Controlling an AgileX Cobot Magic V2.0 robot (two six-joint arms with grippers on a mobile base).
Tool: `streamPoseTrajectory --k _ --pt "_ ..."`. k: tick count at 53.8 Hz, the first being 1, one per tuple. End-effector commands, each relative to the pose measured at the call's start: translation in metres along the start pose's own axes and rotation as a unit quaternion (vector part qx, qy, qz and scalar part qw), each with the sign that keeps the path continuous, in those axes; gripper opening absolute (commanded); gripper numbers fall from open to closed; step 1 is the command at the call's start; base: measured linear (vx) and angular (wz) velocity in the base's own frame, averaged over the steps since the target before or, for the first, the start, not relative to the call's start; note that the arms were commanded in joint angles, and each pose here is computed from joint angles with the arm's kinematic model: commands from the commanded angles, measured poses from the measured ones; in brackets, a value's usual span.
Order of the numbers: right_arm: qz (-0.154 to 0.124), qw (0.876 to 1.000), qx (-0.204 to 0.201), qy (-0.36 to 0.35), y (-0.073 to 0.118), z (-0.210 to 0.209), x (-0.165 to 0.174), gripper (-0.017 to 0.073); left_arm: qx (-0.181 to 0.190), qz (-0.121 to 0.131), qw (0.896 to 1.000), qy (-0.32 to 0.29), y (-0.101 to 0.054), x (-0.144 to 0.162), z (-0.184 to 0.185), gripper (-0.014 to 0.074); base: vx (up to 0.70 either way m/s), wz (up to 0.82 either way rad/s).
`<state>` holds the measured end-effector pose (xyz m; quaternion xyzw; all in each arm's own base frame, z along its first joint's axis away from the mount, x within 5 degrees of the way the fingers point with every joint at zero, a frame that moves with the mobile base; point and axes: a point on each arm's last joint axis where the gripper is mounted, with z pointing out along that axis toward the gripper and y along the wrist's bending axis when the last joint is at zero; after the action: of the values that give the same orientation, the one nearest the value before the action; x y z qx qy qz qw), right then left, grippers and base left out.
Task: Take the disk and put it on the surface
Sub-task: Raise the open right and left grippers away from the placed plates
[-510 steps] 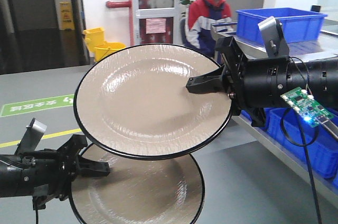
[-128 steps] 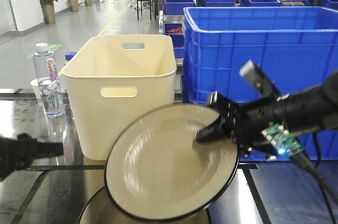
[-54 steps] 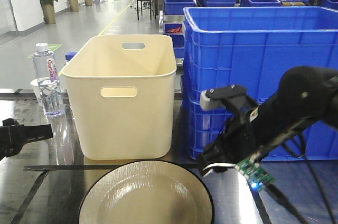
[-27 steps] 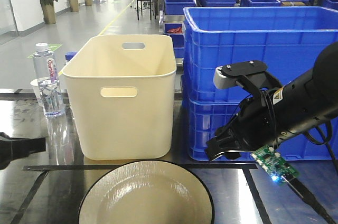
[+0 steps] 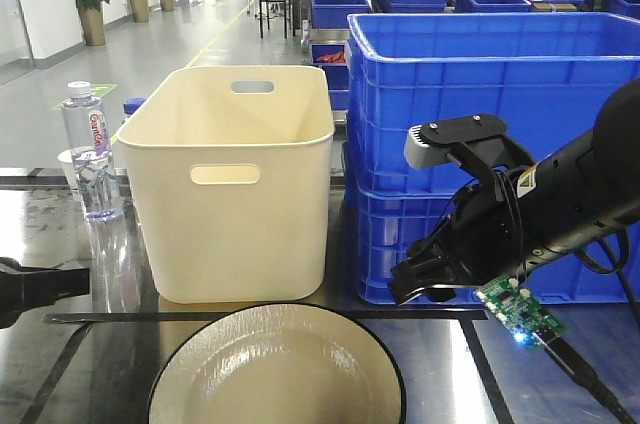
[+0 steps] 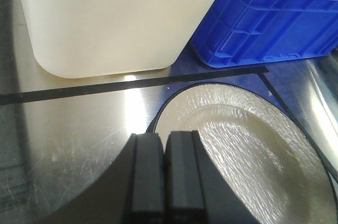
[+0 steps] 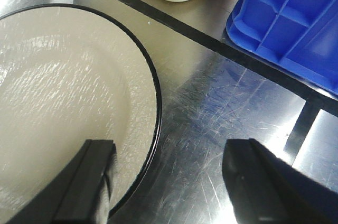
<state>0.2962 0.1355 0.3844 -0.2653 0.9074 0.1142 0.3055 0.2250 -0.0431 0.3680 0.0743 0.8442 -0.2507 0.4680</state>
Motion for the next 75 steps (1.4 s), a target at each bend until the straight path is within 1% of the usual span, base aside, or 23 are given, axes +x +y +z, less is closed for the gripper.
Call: streamPoseTrajectory --k 1,7,13,15,18,21,22,23,24,25,26,27,28,31,40,50,54,57,59,60,62,70,75 --pt "-0.005 0.998 0.010 -0.059 0.001 -0.024 -0.010 0.0491 0.001 -0.003 0.999 -0.046 -0.006 -0.013 -0.009 -0.0009 0.00 0.00" --pt "-0.005 0.998 0.010 -0.059 0.001 -0.024 -0.010 0.0491 -0.001 -0.007 0.999 -0.047 -0.005 -0.013 -0.008 -0.0008 0.00 0.00" --pt "-0.005 0.998 0.010 -0.059 0.001 -0.024 -0.010 0.0491 -0.042 0.035 0.997 -0.052 -0.006 -0.004 -0.014 -0.0008 0.00 0.00" --pt "-0.006 0.998 0.011 -0.059 0.001 -0.024 -0.010 0.0491 -0.063 0.055 0.995 -0.061 -0.007 -0.001 -0.021 -0.0008 0.00 0.00" --pt "-0.005 0.998 0.011 -0.059 0.001 -0.024 -0.010 0.0491 -0.095 0.068 0.990 -0.076 -0.007 0.007 -0.028 -0.0008 0.00 0.00" --pt "-0.004 0.998 0.008 -0.060 0.002 -0.024 -0.010 0.0491 -0.124 0.071 0.984 -0.103 -0.007 0.017 -0.039 -0.0008 0.00 0.00" --pt "-0.004 0.998 0.008 -0.060 0.002 -0.024 -0.010 0.0491 -0.131 0.070 0.982 -0.117 -0.007 0.021 -0.043 -0.0008 0.00 0.00" --pt "-0.004 0.998 0.008 -0.060 0.002 -0.024 -0.010 0.0491 -0.133 0.062 0.981 -0.128 -0.007 0.027 -0.048 -0.0008 0.00 0.00" --pt "-0.004 0.998 0.009 -0.060 0.001 -0.024 -0.010 0.0491 -0.141 0.067 0.978 -0.141 -0.007 0.029 -0.051 -0.0008 0.00 0.00" --pt "-0.004 0.998 0.009 -0.060 0.001 -0.024 -0.010 0.0491 -0.142 0.060 0.976 -0.152 -0.007 0.036 -0.056 -0.0008 0.00 0.00" --pt "-0.004 0.998 0.009 -0.060 0.001 -0.024 -0.010 0.0491 -0.148 0.067 0.973 -0.166 -0.007 0.038 -0.059 -0.0008 0.00 0.00" --pt "-0.004 0.998 0.009 -0.060 0.001 -0.024 -0.010 0.0491 -0.149 0.061 0.971 -0.177 -0.007 0.045 -0.064 -0.0008 0.00 0.00" --pt "-0.004 0.998 0.009 -0.060 0.001 -0.024 -0.010 0.0491 -0.153 0.062 0.967 -0.192 -0.007 0.051 -0.069 -0.0008 0.00 0.00" --pt "-0.004 0.998 0.009 -0.060 0.001 -0.024 -0.010 0.0491 -0.158 0.074 0.957 -0.233 -0.008 0.069 -0.084 -0.0008 0.00 0.00" --pt "-0.004 0.998 0.009 -0.060 0.001 -0.024 -0.010 0.0491 -0.157 0.084 0.946 -0.270 -0.003 0.130 -0.103 -0.0008 0.00 0.00" --pt "-0.004 0.998 0.009 -0.060 0.001 -0.024 -0.010 0.0491 -0.165 0.119 0.931 -0.304 0.010 0.190 -0.102 -0.0007 0.00 0.00" --pt "-0.004 0.998 0.009 -0.059 0.001 -0.023 -0.010 0.0491 -0.170 0.117 0.931 -0.300 0.019 0.208 -0.090 -0.0007 0.00 0.00" --pt "-0.003 0.998 0.007 -0.056 0.001 -0.023 -0.009 0.0491 -0.173 0.099 0.936 -0.288 0.027 0.219 -0.079 -0.0007 0.00 0.00" --pt "-0.003 0.998 0.007 -0.054 0.001 -0.023 -0.009 0.0491 -0.171 0.086 0.937 -0.292 0.030 0.224 -0.075 -0.0007 -0.01 0.02" --pt "-0.003 0.998 0.007 -0.054 0.001 -0.022 -0.009 0.0491 -0.171 0.077 0.938 -0.290 0.031 0.225 -0.074 -0.0007 0.00 0.01" --pt "-0.003 0.999 0.008 -0.054 0.001 -0.021 -0.009 0.0491 -0.174 0.071 0.941 -0.281 0.031 0.225 -0.075 -0.0007 0.00 0.00" --pt "-0.004 0.999 0.009 -0.053 0.001 -0.021 -0.009 0.0491 -0.167 0.081 0.933 -0.308 0.029 0.221 -0.077 -0.0007 0.00 0.00" --pt "-0.004 0.999 0.009 -0.053 0.001 -0.021 -0.009 0.0491 -0.166 0.082 0.931 -0.314 0.028 0.220 -0.078 -0.0007 0.00 0.00"
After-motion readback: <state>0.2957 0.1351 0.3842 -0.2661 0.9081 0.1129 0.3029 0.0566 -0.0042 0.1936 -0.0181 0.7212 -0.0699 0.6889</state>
